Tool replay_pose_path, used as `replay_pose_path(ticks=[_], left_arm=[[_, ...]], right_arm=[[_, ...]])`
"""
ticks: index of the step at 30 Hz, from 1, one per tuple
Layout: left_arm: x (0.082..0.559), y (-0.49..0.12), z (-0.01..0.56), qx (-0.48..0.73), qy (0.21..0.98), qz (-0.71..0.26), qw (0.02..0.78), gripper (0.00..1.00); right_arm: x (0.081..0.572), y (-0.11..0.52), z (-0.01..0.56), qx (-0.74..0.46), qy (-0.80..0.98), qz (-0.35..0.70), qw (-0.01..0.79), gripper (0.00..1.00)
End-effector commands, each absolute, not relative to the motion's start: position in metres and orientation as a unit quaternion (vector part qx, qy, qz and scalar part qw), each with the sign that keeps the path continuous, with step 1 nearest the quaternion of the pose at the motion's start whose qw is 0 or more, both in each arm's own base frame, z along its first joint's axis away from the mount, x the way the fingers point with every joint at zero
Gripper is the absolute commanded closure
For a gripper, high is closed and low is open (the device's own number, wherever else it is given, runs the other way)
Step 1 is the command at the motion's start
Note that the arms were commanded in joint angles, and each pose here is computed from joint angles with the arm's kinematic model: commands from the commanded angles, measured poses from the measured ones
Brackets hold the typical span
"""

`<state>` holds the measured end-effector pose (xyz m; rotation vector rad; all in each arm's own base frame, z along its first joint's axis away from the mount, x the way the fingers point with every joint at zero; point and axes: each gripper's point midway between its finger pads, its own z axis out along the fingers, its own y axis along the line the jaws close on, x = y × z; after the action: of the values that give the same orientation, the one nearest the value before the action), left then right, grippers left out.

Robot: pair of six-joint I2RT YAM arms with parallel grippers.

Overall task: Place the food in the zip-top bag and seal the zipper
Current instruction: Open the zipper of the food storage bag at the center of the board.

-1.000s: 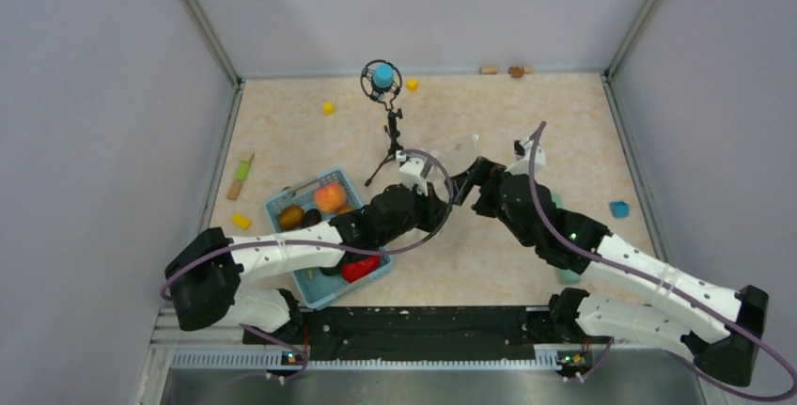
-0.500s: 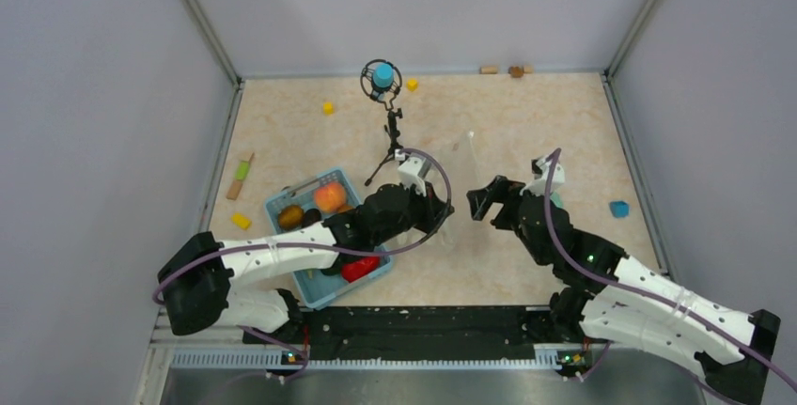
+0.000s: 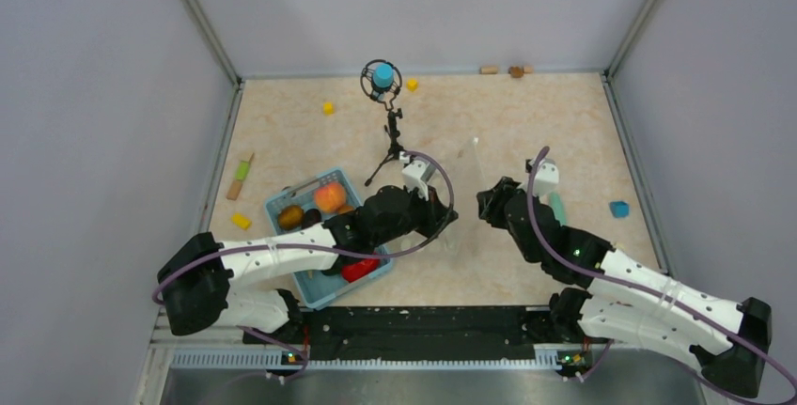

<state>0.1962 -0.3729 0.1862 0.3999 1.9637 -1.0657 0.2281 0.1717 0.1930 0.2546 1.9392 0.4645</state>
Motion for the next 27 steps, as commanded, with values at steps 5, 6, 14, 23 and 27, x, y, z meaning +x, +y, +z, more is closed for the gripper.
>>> replay_pose_path(ticks=[5,6,14,23,27], left_arm=[[0.189,-0.383,0.213,0.169,0.752,-0.465,0.436,1.00],[0.189,-0.383,0.213,0.168,0.752,-0.466,0.435,1.00],[0.188,-0.385,0.229,0.162,0.747,-0.475,0.437,0.18],[0.194,-0.344,0.239,0.114,0.748,-0.442,0.482,0.03],[0.203,-0.319,0.230,0.080,0.765,-0.400,0.499,0.03]], right_arm=[[0.231,0.172,0.196,0.100,0.803,0.204,0.551,0.90],[0.231,0.170,0.197,0.099,0.801,0.202,0.554,1.00],[0.236,0.133,0.219,0.085,0.803,0.128,0.576,1.00],[0.242,0.080,0.271,0.071,0.807,-0.055,0.583,1.00],[0.259,0.090,0.289,0.008,0.813,-0.127,0.568,1.00]])
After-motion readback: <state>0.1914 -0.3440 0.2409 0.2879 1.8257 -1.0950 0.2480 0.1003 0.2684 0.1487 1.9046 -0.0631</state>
